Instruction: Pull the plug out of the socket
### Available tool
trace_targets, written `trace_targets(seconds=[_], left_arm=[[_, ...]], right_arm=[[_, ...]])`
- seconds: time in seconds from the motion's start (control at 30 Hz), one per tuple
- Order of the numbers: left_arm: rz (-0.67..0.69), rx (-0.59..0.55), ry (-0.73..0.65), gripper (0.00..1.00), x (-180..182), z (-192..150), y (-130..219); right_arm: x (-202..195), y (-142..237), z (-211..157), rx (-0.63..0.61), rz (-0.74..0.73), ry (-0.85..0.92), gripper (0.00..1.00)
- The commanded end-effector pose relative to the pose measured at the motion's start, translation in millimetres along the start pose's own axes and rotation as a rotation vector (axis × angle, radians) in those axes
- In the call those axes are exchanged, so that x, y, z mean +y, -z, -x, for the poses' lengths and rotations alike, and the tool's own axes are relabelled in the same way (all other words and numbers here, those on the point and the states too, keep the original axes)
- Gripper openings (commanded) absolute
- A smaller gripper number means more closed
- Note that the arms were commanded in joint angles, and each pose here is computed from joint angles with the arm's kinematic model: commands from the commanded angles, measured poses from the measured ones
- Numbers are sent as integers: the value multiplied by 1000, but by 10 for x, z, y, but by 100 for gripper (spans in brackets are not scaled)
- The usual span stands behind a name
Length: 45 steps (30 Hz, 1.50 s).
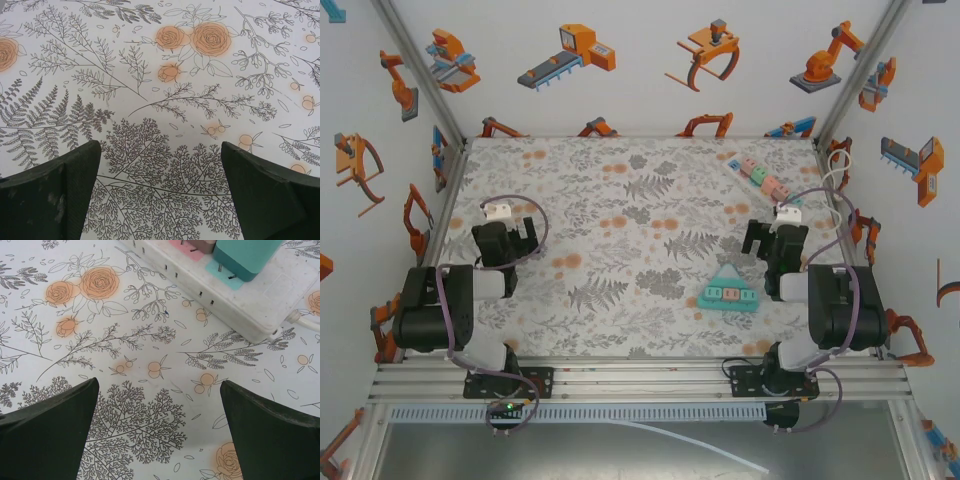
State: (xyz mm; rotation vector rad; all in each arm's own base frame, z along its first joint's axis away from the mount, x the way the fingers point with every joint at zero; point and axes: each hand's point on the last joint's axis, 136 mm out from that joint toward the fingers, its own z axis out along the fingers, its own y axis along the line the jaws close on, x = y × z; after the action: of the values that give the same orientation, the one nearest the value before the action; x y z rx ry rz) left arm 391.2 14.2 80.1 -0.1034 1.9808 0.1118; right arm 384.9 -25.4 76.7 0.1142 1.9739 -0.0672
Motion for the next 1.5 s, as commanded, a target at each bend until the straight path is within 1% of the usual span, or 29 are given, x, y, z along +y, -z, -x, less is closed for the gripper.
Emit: trace_targets(seconds=[0.0, 0.6, 0.73, 0.8, 0.9, 0.97, 1.07, 1.13, 1.17, 1.23, 1.3, 1.37, 1.43, 1.47], left_arm=[[-21, -33, 18, 97, -43, 101, -11], [-20, -36, 18, 97, -42, 105, -4], [-8, -46, 6, 97, -56, 126, 9], [-6, -61, -12, 97, -84, 168, 56], [6, -87, -32, 97, -102, 271, 185], [14, -94, -44, 97, -118, 366, 306], [4, -141, -49, 97, -204, 608, 538], [-32, -167, 0, 97, -300, 776, 698], [-59, -171, 57, 97, -361, 875, 784], [-140, -147, 160, 97, -545, 992, 904], [-227, -110, 263, 97, -811, 1144, 997], [-325, -17, 366, 97, -1164, 1225, 1025], [-446, 141, 462, 99, -1570, 1222, 1018], [-523, 210, 477, 97, -1849, 1215, 1026]], right_arm=[[29, -40, 146, -39, 9, 10, 99], [2, -25, 142, -45, -6, 5, 99], [48, 0, 151, -58, 22, 14, 99], [48, 57, 202, -80, 24, 11, 99], [17, 249, 349, -104, 11, 0, 99], [-14, 385, 440, -71, -2, -56, 99], [11, 611, 664, -49, 17, -170, 99], [6, 772, 763, -21, 17, -297, 99], [-4, 854, 850, -9, 11, -382, 99], [55, 960, 888, 93, 23, -462, 99], [140, 996, 888, 220, 39, -475, 99], [257, 970, 867, 341, 79, -466, 100], [350, 894, 827, 416, 133, -494, 100], [372, 849, 784, 449, 152, -525, 100]])
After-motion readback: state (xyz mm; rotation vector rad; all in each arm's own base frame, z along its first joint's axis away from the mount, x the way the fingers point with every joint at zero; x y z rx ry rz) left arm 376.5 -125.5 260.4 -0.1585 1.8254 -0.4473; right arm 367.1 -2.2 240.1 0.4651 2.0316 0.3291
